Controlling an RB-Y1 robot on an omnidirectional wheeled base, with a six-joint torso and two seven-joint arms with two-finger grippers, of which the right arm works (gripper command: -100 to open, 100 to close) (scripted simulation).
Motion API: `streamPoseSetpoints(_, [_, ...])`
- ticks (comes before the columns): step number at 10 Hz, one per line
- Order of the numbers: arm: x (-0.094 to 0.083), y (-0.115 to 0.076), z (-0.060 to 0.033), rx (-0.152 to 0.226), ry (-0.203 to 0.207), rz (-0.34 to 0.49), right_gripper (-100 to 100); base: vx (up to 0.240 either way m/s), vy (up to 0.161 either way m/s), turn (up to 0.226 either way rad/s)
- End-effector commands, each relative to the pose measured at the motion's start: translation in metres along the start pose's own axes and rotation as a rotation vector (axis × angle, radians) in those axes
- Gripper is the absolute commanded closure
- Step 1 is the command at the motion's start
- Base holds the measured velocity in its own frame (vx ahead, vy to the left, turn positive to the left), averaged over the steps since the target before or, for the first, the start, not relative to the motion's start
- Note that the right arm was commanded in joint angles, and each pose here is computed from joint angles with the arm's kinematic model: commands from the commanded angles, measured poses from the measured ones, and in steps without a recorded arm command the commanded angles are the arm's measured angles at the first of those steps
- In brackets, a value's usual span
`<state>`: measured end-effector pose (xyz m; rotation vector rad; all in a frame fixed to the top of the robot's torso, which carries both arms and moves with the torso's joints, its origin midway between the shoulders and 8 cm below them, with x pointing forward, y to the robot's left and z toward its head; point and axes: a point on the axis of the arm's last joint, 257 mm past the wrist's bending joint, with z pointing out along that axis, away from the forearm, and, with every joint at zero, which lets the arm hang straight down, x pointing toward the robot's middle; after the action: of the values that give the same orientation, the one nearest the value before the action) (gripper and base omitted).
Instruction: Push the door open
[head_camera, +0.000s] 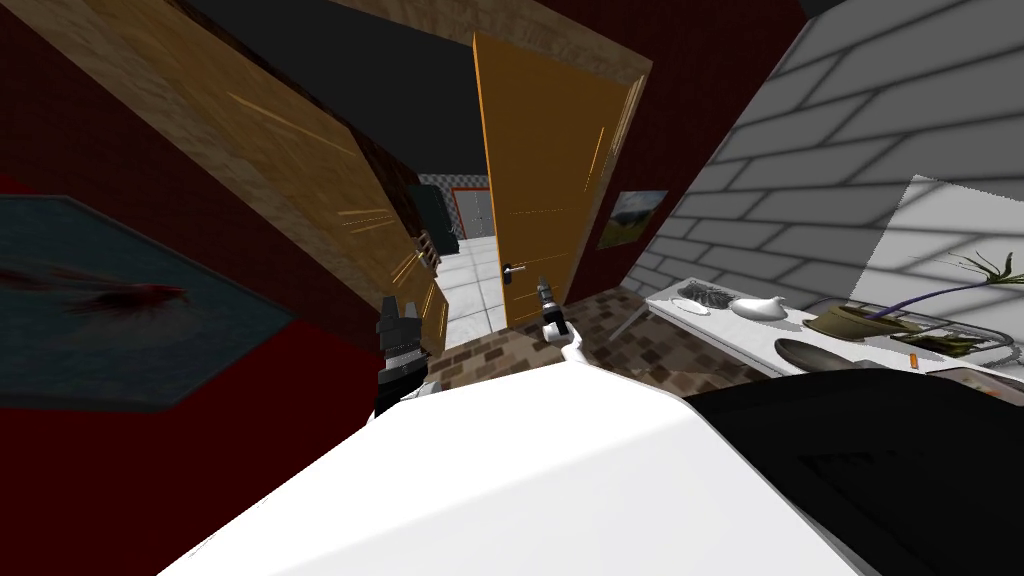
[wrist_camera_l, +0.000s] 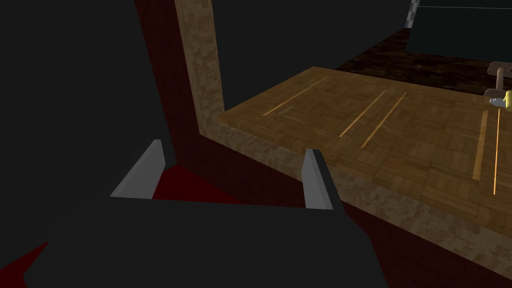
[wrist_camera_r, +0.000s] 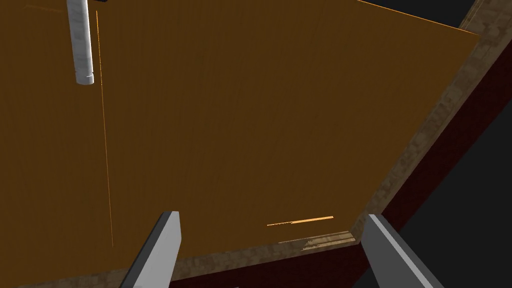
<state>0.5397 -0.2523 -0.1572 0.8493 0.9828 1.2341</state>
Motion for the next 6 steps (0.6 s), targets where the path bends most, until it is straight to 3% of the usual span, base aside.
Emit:
streamPoseSetpoints(1, [0.002, -0.013, 0.0035, 0.025, 0.003, 0.010, -100, 0.044, -0.041, 0.054])
streamPoseSetpoints(4, [0.006, -0.028, 0.0054, 0.057, 0.006, 0.019, -100, 0.037, -0.031, 0.054])
streamPoseSetpoints(6, [0.011, -0.041, 0.0144, 0.085, 0.010, 0.038, -100, 0.060, -0.048, 0.085])
